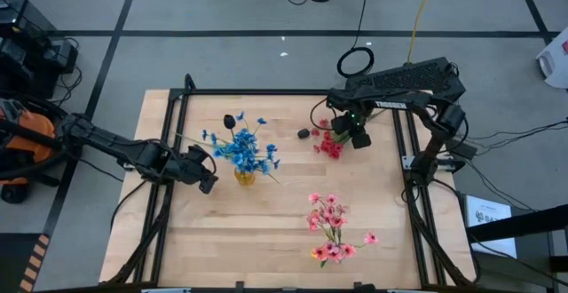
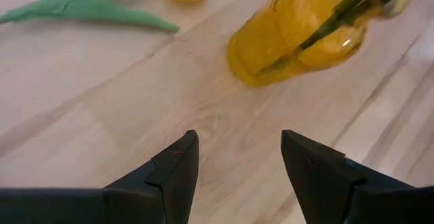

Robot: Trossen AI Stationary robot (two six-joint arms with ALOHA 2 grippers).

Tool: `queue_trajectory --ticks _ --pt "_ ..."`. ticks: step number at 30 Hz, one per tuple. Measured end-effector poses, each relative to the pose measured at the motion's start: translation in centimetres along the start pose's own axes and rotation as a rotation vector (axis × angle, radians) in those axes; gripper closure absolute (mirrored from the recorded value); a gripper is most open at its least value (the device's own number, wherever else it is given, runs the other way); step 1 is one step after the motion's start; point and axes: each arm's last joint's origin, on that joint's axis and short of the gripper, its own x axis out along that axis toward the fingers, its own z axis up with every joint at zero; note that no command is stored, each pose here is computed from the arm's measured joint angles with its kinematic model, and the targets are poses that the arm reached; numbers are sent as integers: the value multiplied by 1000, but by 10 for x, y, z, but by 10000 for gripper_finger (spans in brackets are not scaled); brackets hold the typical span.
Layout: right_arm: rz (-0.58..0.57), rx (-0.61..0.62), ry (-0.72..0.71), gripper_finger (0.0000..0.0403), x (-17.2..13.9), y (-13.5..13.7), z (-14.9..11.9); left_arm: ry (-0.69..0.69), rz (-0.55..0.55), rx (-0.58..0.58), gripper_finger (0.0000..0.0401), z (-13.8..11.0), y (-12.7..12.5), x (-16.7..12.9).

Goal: Sort flowers into vase by color
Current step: Put the red flowers into the transparent vase

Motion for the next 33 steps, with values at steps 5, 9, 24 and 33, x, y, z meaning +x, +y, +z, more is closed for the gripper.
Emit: queue_trajectory --ticks 5,9,24,33 --pt "-18 -19 -16 319 14 -11 4 -45 -13 -8 187 2 -2 0" --pt "-2 -14 -8 320 27 -15 8 -72 -6 -10 187 3 -2 0" --pt "137 144 -91 400 19 -3 7 -130 -19 -23 187 5 -5 0" --pt "169 475 -451 402 -66 24 -9 -130 -19 -12 187 5 -5 0"
